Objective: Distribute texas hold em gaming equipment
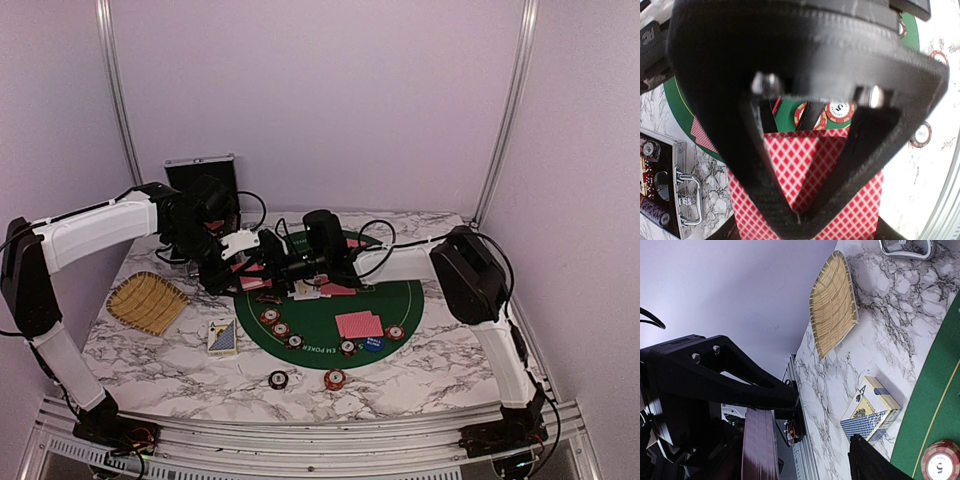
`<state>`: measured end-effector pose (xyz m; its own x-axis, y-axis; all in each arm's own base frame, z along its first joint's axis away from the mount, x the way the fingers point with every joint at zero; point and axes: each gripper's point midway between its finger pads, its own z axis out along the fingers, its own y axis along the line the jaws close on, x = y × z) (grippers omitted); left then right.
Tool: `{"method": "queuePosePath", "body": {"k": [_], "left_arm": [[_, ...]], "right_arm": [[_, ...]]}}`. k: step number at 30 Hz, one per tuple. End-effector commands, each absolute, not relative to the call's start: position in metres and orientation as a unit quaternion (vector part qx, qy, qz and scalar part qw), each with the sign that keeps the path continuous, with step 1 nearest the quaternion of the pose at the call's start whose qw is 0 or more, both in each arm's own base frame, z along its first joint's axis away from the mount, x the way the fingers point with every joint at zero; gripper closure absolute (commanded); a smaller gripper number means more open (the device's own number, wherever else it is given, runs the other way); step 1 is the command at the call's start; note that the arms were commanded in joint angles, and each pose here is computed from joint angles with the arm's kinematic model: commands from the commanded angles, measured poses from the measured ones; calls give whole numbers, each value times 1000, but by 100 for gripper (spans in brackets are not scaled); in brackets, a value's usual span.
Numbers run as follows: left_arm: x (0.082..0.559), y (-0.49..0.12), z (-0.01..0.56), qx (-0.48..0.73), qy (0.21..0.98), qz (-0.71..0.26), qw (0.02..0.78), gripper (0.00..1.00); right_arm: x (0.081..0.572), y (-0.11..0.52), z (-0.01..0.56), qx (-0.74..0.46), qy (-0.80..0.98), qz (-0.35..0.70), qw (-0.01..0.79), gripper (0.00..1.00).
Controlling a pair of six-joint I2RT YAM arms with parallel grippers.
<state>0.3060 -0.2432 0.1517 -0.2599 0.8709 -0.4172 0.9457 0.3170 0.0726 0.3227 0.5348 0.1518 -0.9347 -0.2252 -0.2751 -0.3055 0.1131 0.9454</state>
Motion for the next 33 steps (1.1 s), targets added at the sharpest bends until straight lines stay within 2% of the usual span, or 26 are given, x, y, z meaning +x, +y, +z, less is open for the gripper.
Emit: {"method": "queuePosePath", "body": {"k": [1, 8, 16, 22, 33], "left_arm": [[308, -247, 169, 578, 778, -102, 222, 100], [308, -247, 168, 578, 779, -101, 220, 100], [308, -246, 166, 577, 781, -101, 217, 100], [308, -246, 165, 577, 781, -100, 217, 100], [308, -245, 163, 577, 782, -98, 214, 100]], "right_arm": [[335, 516, 149, -158, 760, 629, 43, 33], [335, 505, 162, -157, 753, 637, 52, 41], [334, 496, 181, -153, 742, 649, 64, 71], [335, 489, 196, -150, 734, 658, 74, 85], [337, 470, 218, -125, 711, 688, 79, 99]]}}
